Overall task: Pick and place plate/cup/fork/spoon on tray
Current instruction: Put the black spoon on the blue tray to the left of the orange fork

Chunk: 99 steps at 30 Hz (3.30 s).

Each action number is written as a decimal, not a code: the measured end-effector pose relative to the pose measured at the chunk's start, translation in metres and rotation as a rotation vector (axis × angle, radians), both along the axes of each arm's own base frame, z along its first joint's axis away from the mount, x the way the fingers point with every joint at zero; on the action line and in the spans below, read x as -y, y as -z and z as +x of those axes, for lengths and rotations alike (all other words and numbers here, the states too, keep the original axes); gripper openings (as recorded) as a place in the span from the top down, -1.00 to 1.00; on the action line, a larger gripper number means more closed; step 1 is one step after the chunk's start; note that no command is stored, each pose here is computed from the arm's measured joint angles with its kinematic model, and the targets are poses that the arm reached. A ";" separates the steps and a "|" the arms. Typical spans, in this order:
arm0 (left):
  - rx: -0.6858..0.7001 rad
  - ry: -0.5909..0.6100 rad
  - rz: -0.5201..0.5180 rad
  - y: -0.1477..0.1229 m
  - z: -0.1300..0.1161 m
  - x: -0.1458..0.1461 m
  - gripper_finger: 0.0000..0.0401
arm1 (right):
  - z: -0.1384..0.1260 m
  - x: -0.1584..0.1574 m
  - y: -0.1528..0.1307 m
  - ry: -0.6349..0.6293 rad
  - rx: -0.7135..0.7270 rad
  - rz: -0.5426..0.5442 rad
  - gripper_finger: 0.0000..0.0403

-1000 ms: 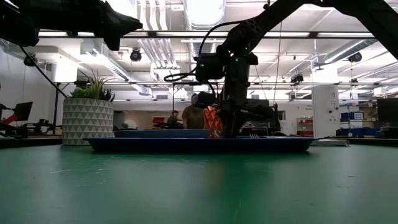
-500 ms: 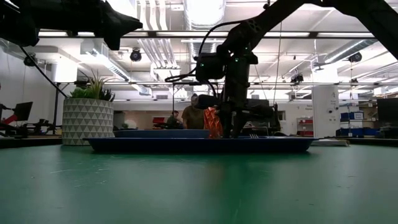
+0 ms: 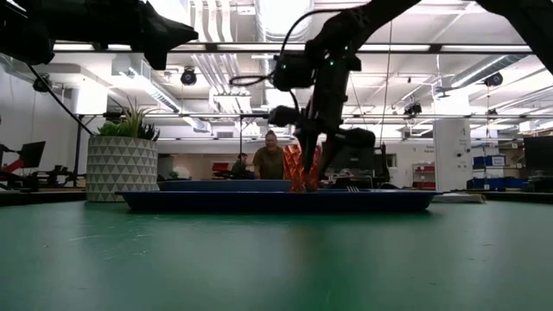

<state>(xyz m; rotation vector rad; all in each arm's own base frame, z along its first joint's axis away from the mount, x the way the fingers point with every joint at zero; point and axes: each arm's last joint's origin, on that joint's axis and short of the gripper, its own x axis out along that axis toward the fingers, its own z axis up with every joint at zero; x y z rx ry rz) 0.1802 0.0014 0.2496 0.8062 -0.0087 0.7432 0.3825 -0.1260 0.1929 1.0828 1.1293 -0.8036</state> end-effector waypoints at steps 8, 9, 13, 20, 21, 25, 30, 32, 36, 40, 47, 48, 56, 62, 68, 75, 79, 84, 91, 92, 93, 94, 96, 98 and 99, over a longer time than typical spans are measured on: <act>0.000 0.000 0.000 0.000 0.000 0.000 0.78 | 0.001 -0.019 -0.017 -0.162 0.008 -0.137 0.70; 0.000 0.000 0.000 0.000 0.000 0.000 0.78 | 0.001 -0.024 -0.017 -0.187 -0.001 -0.145 0.73; 0.000 0.000 0.000 0.000 0.000 0.000 0.78 | 0.002 -0.040 -0.015 -0.279 -0.026 -0.152 0.86; -0.002 0.000 0.000 0.001 0.000 0.000 0.78 | 0.005 -0.058 -0.016 -0.497 -0.028 -0.201 0.96; -0.002 0.000 0.000 0.001 0.000 0.000 0.78 | 0.006 -0.061 -0.016 -0.546 -0.026 -0.221 0.96; -0.002 0.000 -0.001 0.001 0.000 0.000 0.78 | 0.012 -0.070 -0.014 -0.707 0.008 -0.321 0.96; -0.001 0.002 -0.006 0.002 0.000 0.000 0.78 | 0.006 -0.088 -0.009 -0.876 0.029 -0.369 0.96; -0.008 0.002 -0.006 0.004 -0.001 0.000 0.78 | -0.003 -0.095 -0.011 -0.903 0.041 -0.379 0.96; -0.014 0.003 -0.009 0.007 -0.001 0.000 0.78 | -0.029 -0.097 -0.020 -0.874 0.099 -0.470 0.96; 0.043 0.029 -0.081 0.007 -0.002 0.000 0.78 | -0.049 -0.094 -0.019 -0.833 0.171 -0.752 0.96; 0.061 0.037 -0.103 0.007 -0.001 0.000 0.78 | -0.081 -0.084 0.004 -0.606 0.108 -1.014 0.96; 0.060 0.037 -0.103 0.007 -0.001 0.000 0.78 | -0.084 -0.085 0.009 -0.591 0.123 -0.990 0.96; 0.025 0.036 -0.101 0.013 0.003 0.000 0.78 | -0.075 -0.087 0.032 -0.638 0.291 -0.914 0.96; 0.015 0.035 -0.100 0.014 0.006 0.001 0.78 | -0.055 -0.067 0.034 -0.610 0.259 -0.929 0.96; 0.016 0.035 -0.100 0.013 0.006 0.001 0.78 | -0.038 -0.044 0.044 -0.745 0.231 -0.920 0.96; 0.011 0.032 -0.094 0.013 0.006 0.000 0.78 | -0.041 -0.021 0.053 -0.794 0.225 -0.873 0.96; 0.015 0.032 -0.094 0.012 0.007 0.000 0.78 | -0.045 -0.013 0.054 -0.775 0.216 -0.848 0.96; 0.016 0.032 -0.094 0.012 0.007 0.000 0.78 | -0.047 -0.009 0.054 -0.763 0.212 -0.850 0.96; 0.015 0.032 -0.094 0.012 0.007 0.000 0.78 | -0.044 -0.008 0.063 -0.765 0.222 -0.841 0.96; 0.016 0.032 -0.094 0.012 0.007 0.000 0.78 | -0.043 -0.008 0.065 -0.767 0.227 -0.836 0.96; 0.016 0.032 -0.094 0.012 0.007 0.000 0.78 | -0.042 -0.008 0.068 -0.766 0.226 -0.830 0.96; 0.016 0.032 -0.094 0.012 0.007 0.000 0.78 | -0.042 -0.008 0.072 -0.766 0.219 -0.822 0.96; 0.015 0.032 -0.093 0.012 0.007 0.000 0.78 | -0.042 -0.008 0.076 -0.768 0.206 -0.810 0.96; 0.017 0.032 -0.094 0.012 0.007 0.000 0.78 | -0.043 -0.008 0.078 -0.771 0.196 -0.801 0.96; 0.016 0.032 -0.093 0.012 0.007 0.000 0.78 | -0.044 -0.008 0.077 -0.767 0.193 -0.795 0.96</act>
